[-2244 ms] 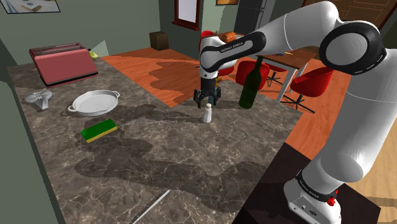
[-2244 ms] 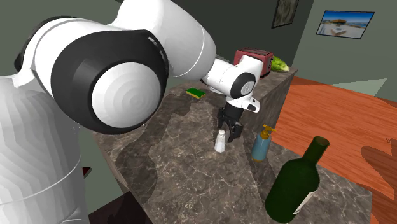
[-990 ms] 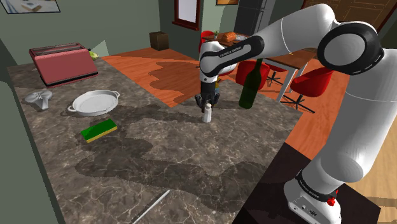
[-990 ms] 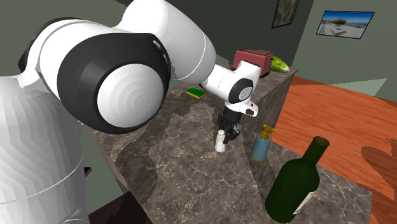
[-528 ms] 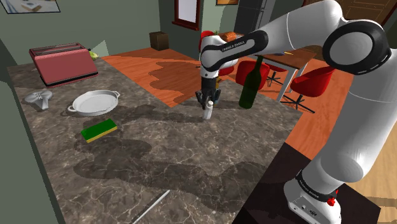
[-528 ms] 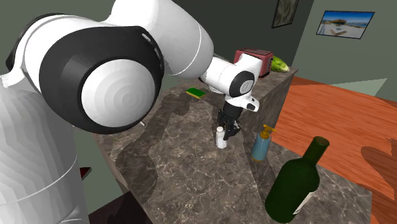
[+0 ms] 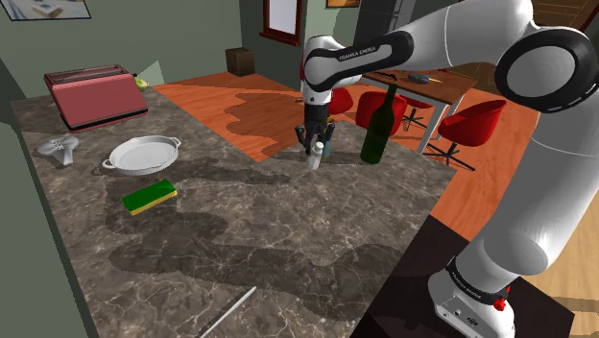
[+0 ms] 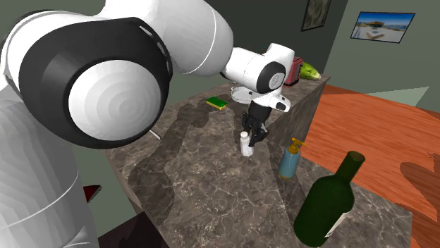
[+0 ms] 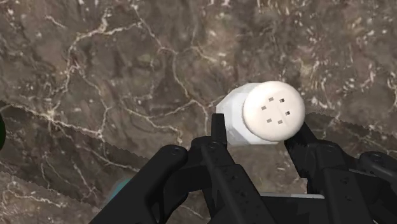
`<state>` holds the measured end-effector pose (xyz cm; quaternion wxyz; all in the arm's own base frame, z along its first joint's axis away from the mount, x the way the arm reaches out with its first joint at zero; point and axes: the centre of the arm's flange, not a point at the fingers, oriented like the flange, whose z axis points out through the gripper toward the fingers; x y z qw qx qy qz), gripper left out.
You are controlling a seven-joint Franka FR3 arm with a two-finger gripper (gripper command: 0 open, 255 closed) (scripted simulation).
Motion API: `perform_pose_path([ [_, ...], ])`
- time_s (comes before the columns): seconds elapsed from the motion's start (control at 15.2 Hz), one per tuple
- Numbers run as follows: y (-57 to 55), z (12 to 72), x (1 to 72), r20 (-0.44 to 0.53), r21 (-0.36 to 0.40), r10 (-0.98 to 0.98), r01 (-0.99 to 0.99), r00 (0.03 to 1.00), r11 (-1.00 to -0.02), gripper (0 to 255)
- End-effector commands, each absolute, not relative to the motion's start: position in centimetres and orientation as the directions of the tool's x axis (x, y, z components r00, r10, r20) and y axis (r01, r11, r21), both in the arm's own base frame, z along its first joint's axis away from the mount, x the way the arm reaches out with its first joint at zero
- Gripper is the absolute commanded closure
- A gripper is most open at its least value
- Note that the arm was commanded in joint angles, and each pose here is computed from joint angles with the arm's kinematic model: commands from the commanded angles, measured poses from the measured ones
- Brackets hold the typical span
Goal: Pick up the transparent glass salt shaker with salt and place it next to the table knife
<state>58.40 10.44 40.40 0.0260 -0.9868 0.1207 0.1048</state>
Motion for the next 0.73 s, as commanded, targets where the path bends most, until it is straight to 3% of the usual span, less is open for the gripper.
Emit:
perform_pose_path([
  [0.0,10.4,41.5,58.4,-0.214,-0.026,-0.233,-0.244,0.949,-0.97,255],
  [0.66,10.4,46.8,58.4,-0.214,-0.026,-0.233,-0.244,0.949,-0.97,255],
])
